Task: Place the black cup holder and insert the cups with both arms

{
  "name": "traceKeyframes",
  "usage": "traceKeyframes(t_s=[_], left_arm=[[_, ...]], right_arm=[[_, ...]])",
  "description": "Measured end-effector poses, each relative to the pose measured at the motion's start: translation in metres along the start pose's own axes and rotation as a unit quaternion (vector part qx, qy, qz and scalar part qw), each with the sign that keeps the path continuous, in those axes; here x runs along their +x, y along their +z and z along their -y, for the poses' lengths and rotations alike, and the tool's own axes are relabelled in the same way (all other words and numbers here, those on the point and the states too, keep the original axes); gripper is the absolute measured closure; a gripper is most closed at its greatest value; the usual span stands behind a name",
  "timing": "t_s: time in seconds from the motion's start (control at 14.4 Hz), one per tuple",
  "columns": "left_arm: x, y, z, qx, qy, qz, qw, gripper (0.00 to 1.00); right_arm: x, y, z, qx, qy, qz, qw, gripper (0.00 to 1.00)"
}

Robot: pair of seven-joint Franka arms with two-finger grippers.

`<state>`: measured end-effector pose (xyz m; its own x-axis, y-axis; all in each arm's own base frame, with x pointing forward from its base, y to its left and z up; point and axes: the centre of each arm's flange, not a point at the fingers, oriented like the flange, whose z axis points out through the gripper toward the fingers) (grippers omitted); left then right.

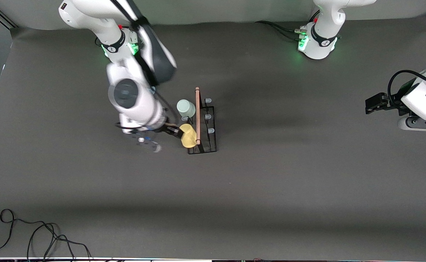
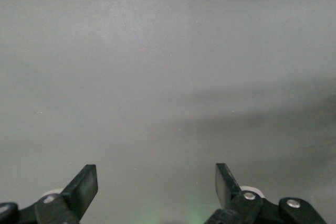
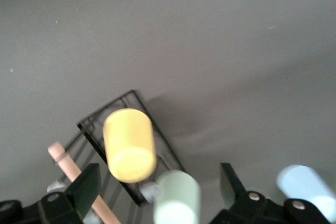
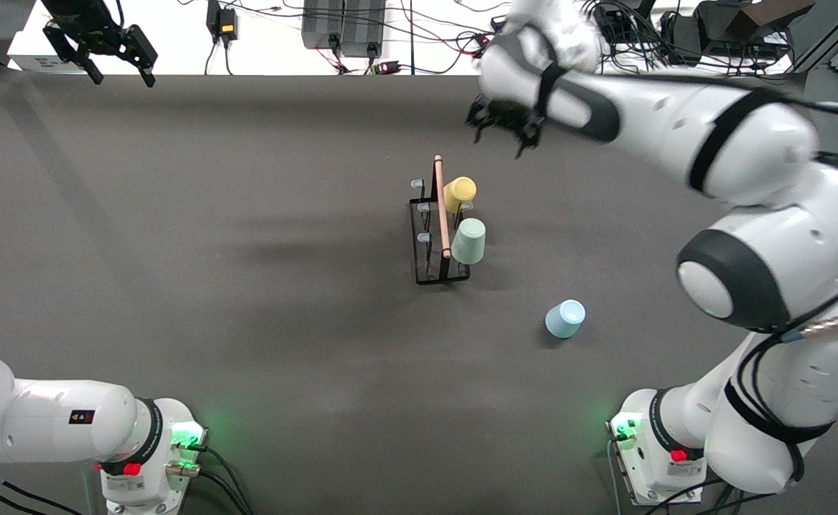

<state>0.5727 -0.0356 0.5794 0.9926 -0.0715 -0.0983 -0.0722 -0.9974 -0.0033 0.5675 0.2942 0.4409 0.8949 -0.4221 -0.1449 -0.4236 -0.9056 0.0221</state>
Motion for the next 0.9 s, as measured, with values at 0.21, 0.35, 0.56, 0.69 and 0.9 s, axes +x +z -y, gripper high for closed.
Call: traceKeyframes(t_s=[0.21, 0.35, 0.56, 0.69, 0.9], left_arm=[[0.0, 0.0, 0.0, 0.0, 0.0, 0.001, 1.0, 0.0], [0.0, 0.0, 0.0, 0.0, 0.0, 0.001, 1.0, 0.0], [0.0, 0.0, 0.0, 0.0, 0.0, 0.001, 1.0, 0.0], [0.0, 0.0, 0.0, 0.0, 0.0, 0.001, 1.0, 0.0], [0.0, 0.0, -0.001, 0.0, 0.001, 0.001, 1.0, 0.0]], right_arm=[[0.025, -0.104, -0.085, 0.01, -0.055, 0.027, 0.998, 0.0], [0.039, -0.156, -0.147, 0.021, -0.076, 0.04, 0.996, 0.0], [0.058, -0.192, -0.218, 0.012, -0.133, 0.037, 0.99, 0.0], [0.066, -0.194, -0.239, -0.018, -0.193, 0.029, 0.981, 0.0], [0.07, -0.193, -0.243, -0.038, -0.214, 0.027, 0.976, 0.0]])
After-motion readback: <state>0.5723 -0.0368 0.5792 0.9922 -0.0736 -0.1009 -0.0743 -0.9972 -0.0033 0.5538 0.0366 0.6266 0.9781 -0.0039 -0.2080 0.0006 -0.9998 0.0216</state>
